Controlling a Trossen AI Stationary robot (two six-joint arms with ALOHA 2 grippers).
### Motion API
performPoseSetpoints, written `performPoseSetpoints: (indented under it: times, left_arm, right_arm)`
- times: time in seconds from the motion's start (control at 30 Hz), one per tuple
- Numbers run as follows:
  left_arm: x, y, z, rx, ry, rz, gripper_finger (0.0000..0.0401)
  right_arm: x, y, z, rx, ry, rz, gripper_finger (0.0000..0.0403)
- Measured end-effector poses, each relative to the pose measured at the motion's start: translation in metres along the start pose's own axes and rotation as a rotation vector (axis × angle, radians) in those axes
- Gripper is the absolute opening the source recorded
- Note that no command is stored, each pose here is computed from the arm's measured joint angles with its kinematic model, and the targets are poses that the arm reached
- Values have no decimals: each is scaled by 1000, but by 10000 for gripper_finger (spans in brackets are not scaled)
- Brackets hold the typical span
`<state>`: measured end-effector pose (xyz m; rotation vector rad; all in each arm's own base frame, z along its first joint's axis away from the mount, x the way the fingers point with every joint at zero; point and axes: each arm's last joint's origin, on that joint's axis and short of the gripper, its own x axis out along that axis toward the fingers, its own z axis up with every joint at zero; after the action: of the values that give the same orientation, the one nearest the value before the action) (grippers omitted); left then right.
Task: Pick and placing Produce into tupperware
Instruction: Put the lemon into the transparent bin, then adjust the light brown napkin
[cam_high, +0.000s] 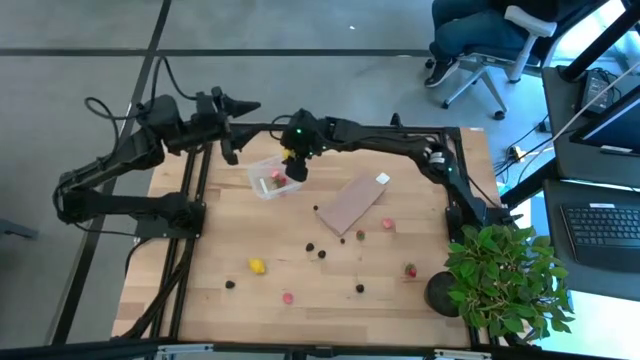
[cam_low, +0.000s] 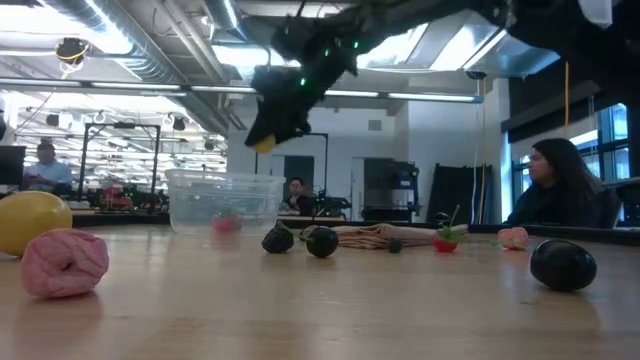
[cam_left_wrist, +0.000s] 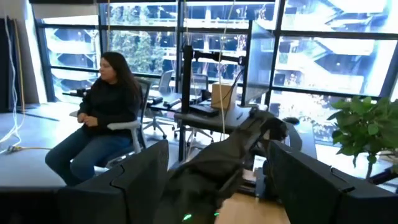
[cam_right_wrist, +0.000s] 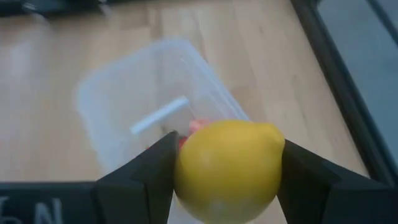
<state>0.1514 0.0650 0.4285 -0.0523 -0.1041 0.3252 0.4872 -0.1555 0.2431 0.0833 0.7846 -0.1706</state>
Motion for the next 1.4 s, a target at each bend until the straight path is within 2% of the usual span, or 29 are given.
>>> performPoseSetpoints:
  times: [0.17,0.3,0.43,0.63,0.8,0.93,1.1,1.23,1.4]
  left_arm:
    - [1,-4,0,-2,2,-25,267]
    - [2,-6,-1,-3,8,-36,267]
    - [3,-6,-2,-4,11,-40,267]
    - [3,-6,-2,1,10,-40,267]
    - [3,-6,-2,4,10,-40,267]
    - [3,-6,-3,4,18,-39,267]
    - [2,-5,-13,19,121,-26,267]
    - [4,-6,-20,13,185,-28,267]
    - [11,-10,-26,28,226,-57,267]
  right_arm:
    - [32,-6,-22,60,96,36,219]
    - [46,-4,-31,75,119,61,219]
    - [52,-2,-36,72,143,66,223]
    - [51,-2,-34,66,126,65,260]
    - [51,-1,-34,31,126,68,267]
    - [35,-1,-21,21,156,71,268]
    - [-9,1,8,-22,208,91,270]
    - [-35,5,2,-12,257,228,270]
    - [-56,3,-18,35,397,262,270]
